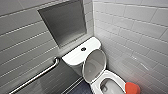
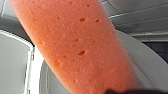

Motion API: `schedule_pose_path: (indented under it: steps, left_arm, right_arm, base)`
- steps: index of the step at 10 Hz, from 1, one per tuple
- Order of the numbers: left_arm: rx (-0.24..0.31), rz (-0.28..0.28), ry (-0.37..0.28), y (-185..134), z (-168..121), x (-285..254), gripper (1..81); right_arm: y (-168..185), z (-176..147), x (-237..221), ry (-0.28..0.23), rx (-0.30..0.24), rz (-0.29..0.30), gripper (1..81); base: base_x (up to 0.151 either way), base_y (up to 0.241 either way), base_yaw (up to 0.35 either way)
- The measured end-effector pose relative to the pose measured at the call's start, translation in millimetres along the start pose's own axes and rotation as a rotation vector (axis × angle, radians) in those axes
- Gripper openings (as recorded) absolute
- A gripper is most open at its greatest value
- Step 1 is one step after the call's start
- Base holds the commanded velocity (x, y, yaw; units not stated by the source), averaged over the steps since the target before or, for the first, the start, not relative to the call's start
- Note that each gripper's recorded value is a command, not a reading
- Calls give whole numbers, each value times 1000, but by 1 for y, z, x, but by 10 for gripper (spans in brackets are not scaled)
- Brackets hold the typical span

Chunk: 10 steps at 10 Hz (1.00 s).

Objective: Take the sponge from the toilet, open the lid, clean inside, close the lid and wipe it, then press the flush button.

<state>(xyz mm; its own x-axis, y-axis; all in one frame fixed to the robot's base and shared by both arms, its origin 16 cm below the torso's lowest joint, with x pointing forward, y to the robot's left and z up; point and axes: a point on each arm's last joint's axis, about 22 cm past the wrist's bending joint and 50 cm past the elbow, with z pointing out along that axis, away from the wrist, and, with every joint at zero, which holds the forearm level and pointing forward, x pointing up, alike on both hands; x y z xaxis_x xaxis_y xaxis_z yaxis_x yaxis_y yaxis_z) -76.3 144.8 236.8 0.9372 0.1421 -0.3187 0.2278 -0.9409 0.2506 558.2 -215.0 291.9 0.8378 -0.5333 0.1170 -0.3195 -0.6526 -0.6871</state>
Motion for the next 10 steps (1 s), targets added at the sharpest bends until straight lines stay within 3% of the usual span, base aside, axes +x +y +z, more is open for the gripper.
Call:
schedule_pose_path:
  steps: [3, 5, 8, 9, 10]
  left_arm:
    - [-5, 1, 2, 4, 1, 1, 811]
    - [-5, 1, 2, 4, 1, 1, 811]
    - [-5, 1, 2, 4, 1, 1, 811]
    - [-5, 1, 2, 4, 1, 1, 811]
    - [-5, 1, 3, 4, 1, 1, 811]
  right_arm:
    - [31, -38, -21, 49, -19, 40, 10]
    - [31, -43, -25, 44, -17, 47, 10]
    - [-4, -23, -12, -9, 19, 31, 10]
    - [-31, -8, 3, -22, 53, 16, 10]
    - [-71, 10, 29, 5, 112, 0, 10]
  base:
    - [0, 0, 0]
    - [0, 0, 0]
    - [0, 0, 0]
    - [0, 0, 0]
    - [0, 0, 0]
